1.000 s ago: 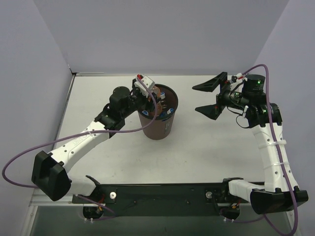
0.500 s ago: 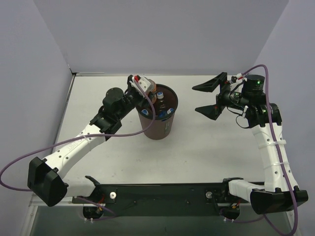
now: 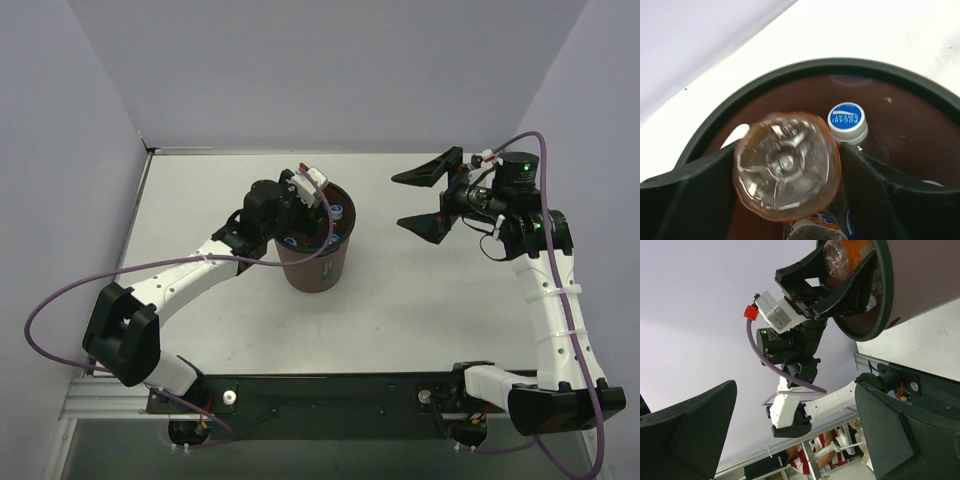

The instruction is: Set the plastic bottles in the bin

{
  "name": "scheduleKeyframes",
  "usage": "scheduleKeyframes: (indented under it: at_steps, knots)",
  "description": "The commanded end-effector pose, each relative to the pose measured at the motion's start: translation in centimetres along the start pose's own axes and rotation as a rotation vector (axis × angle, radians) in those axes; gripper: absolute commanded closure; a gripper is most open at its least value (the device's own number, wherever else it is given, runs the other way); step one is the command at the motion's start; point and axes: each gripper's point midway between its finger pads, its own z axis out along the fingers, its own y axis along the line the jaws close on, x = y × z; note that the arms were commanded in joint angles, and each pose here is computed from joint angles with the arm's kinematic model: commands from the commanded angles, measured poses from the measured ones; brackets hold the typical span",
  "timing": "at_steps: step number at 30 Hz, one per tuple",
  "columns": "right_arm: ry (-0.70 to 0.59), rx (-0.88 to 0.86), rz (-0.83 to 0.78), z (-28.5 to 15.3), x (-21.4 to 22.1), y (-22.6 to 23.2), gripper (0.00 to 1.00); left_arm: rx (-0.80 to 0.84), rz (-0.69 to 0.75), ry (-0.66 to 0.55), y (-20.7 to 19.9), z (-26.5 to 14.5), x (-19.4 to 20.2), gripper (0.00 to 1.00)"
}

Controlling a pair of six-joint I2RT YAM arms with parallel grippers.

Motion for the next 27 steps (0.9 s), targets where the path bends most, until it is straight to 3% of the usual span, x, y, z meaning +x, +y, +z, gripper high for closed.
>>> scheduleKeyframes:
  at_steps: [1,6,10,13,19,23,27]
  knots:
    - [0.000,-0.019,-0.011,-0.4,0.1,0.4,0.02,0.002,-0.084,-0.013,0.3,-0.5,-3.2,0.04]
    - [-0.002,-0.016,-0.010,-0.3,0.0,0.2,0.02,-0.003,-0.093,-0.051,0.8,-1.5,-6.3,0.02]
    - [0.000,-0.015,-0.008,-0.2,0.0,0.1,0.02,-0.001,-0.120,0.078,0.9,-2.2,-5.7,0.03]
    - [-0.001,-0.013,-0.007,-0.2,0.0,0.0,0.02,-0.011,-0.137,0.095,1.1,-3.0,-6.6,0.03]
    - [-0.003,-0.009,-0.022,-0.2,0.0,-0.3,0.02,-0.118,-0.224,-0.013,3.0,-7.2,-10.4,0.05]
    - [-0.049,0.024,-0.112,-0.1,-0.7,-1.1,0.02,-0.249,-0.401,-0.025,5.1,-10.8,-10.4,0.06]
    - [-0.168,0.180,-0.355,-1.0,-2.6,-3.6,0.02,-0.331,-0.536,0.024,5.3,-13.7,-7.1,0.05]
